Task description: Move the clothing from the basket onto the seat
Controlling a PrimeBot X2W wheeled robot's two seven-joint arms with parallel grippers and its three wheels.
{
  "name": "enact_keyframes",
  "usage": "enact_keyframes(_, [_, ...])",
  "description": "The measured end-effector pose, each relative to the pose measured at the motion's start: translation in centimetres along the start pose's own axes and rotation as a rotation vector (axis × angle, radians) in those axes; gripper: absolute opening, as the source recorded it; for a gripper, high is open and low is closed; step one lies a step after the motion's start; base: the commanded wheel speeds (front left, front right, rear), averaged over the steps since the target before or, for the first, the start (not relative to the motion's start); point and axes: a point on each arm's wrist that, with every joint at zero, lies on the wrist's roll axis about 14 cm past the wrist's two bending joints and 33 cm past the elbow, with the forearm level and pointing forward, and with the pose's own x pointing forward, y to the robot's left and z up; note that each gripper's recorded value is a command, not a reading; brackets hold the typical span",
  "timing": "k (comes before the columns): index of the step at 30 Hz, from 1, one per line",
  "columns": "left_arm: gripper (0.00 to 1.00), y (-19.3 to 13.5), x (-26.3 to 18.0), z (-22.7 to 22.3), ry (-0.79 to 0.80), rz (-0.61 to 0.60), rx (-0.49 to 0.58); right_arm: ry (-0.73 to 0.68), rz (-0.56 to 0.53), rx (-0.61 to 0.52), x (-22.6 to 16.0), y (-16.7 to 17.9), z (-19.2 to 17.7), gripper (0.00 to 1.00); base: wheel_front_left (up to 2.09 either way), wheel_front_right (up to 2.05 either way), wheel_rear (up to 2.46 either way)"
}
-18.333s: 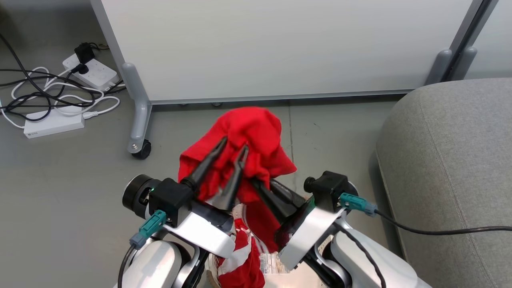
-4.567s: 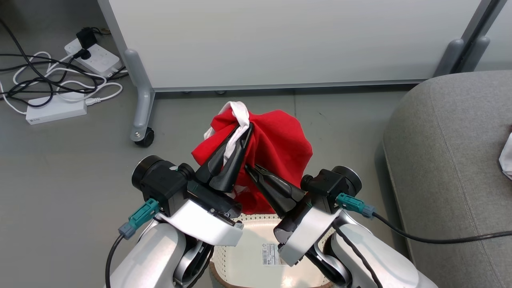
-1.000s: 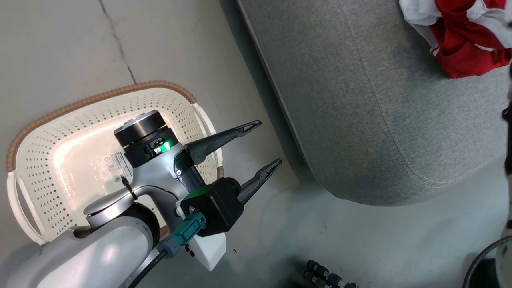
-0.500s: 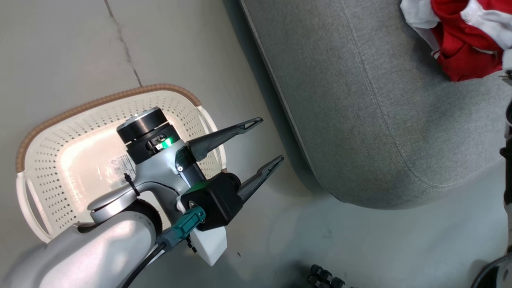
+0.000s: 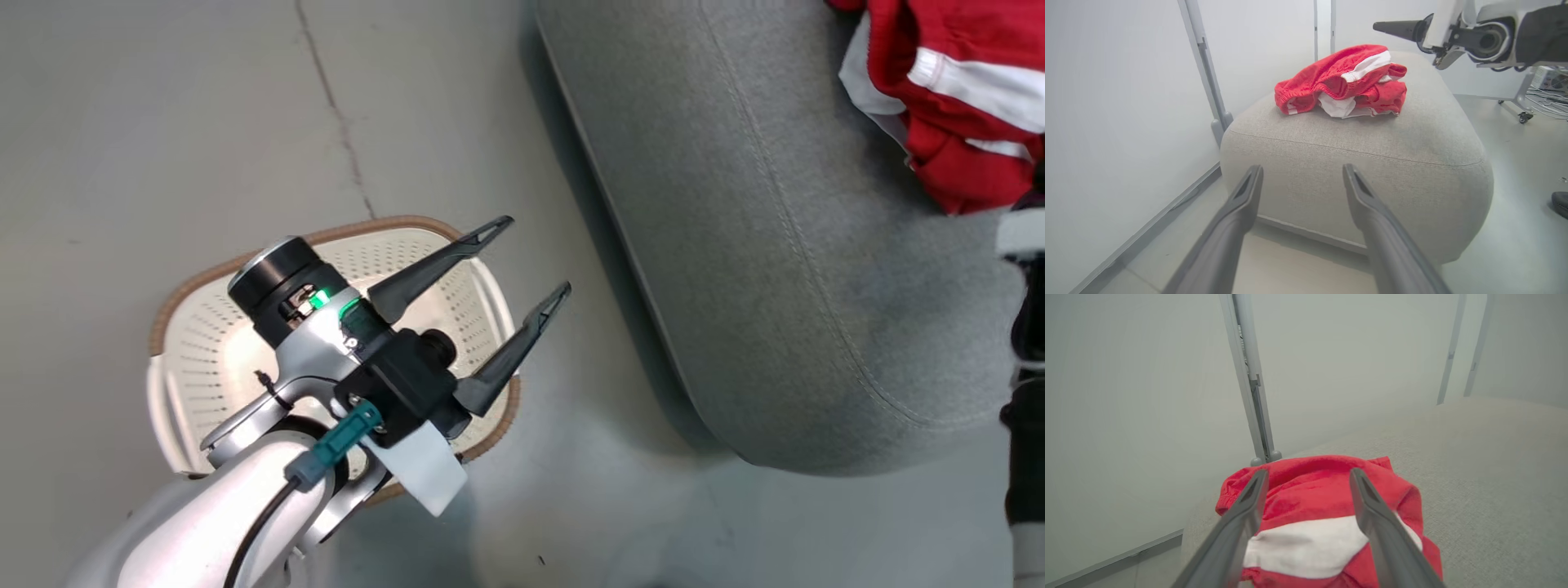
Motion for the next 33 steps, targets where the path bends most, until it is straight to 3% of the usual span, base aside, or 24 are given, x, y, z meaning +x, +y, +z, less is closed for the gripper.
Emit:
enact_keyframes(8, [1.0,3.1,-3.1,1.7,-0.039,0.226,-0.013,-0.015,0.164,0.016,-2.2,5.9,-0.3,1.0,0.0,0.0,0.0])
enact_keyframes(17, [1.0,7.1,-9.7,4.1,-0.075,0.545,0.023,-0.015,0.356,0.043,-6.0,12.5,-0.4,1.0,0.0,0.0,0.0])
enact_keyframes(33, [1.0,9.3,-22.3,7.1,-0.129,1.012,0.036,-0.02,0.578,0.083,-12.6,18.4,1.5,1.0,0.0,0.0,0.0])
